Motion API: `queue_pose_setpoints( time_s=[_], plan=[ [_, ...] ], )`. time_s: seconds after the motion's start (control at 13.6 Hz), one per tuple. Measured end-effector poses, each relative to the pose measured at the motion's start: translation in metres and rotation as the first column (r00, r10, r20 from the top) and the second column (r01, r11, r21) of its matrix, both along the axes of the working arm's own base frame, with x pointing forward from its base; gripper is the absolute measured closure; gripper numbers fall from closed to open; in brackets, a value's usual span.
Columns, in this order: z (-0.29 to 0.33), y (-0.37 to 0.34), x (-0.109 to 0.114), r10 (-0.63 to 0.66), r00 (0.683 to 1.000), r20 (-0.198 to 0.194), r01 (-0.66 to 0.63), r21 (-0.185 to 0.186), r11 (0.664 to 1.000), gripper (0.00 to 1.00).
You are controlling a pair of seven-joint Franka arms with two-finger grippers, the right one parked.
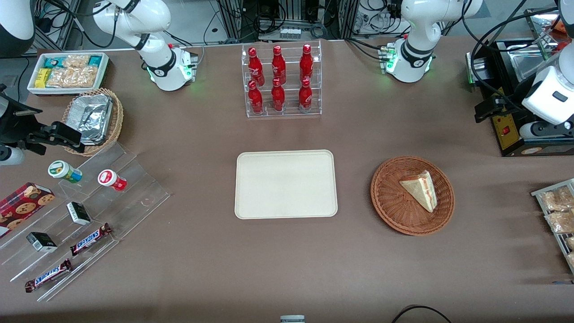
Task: Place sandwich from basket to tray
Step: 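Move the left gripper over the wicker basket toward the sandwich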
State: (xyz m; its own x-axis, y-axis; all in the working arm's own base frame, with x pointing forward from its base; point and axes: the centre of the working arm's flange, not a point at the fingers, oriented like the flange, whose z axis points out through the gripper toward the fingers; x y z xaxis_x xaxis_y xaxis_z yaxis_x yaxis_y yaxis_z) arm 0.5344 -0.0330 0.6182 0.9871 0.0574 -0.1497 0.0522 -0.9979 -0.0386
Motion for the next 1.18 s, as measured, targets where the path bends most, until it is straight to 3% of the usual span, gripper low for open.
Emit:
queue_pose_setpoints(
  time_s=[0.29, 0.52, 0.59, 0.96, 1.18],
  plan=[
    [-0.002, 0.0, 0.001, -0.002, 1.0, 0.0, 0.002, 0.0, 1.0, 0.0],
    [-0.03, 0.0, 0.007, -0.002, 0.999, -0.037, 0.002, 0.0, 1.0, 0.0],
    [-0.048, 0.001, 0.013, -0.002, 0.999, -0.033, 0.002, 0.0, 1.0, 0.0],
    [-0.142, 0.001, 0.032, 0.104, 0.994, 0.035, -0.104, 0.005, 0.995, 0.0],
    [-0.173, 0.0, 0.041, 0.261, 0.961, 0.092, -0.263, 0.003, 0.965, 0.0]
  ],
)
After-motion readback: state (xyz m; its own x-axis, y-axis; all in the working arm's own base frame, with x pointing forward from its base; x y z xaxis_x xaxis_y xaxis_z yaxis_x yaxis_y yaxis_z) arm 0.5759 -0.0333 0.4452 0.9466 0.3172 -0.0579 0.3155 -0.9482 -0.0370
